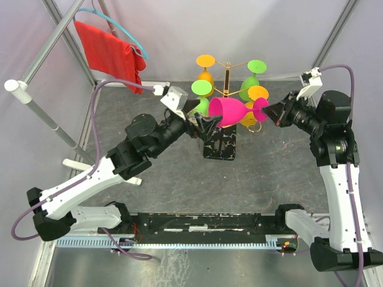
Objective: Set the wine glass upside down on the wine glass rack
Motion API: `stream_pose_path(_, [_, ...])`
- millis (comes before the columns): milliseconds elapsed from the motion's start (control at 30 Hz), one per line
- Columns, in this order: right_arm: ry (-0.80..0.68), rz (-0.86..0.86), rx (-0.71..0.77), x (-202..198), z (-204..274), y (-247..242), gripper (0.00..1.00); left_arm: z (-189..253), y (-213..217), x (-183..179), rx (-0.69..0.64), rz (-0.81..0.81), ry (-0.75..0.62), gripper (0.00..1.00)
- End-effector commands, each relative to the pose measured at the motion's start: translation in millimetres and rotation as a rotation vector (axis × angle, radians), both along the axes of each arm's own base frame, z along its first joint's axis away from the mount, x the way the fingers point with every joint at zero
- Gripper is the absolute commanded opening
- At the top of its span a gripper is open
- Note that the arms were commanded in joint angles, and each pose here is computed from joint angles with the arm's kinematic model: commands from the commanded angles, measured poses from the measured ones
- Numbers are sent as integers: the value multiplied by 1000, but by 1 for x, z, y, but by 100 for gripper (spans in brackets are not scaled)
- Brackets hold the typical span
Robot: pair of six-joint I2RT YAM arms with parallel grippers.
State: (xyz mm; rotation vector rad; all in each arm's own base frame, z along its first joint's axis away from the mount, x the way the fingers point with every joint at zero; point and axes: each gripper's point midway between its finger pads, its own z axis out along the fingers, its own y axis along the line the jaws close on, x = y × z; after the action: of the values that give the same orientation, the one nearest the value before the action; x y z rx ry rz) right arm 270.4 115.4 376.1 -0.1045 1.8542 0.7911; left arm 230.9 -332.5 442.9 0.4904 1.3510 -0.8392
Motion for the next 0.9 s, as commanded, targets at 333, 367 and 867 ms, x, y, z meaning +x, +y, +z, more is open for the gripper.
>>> stream_pose_path(333, [-406,67,-312,26,89,3,1,20,97,-33,168,124,33,99])
stream_pose_path(367, [-439,98,-348,23,92,8,1,45,93,-36,160,94,5,99])
stream_pose_path(867, [-886,312,-543,-7,87,53,1,37,-39,-31,374,-294,50,99])
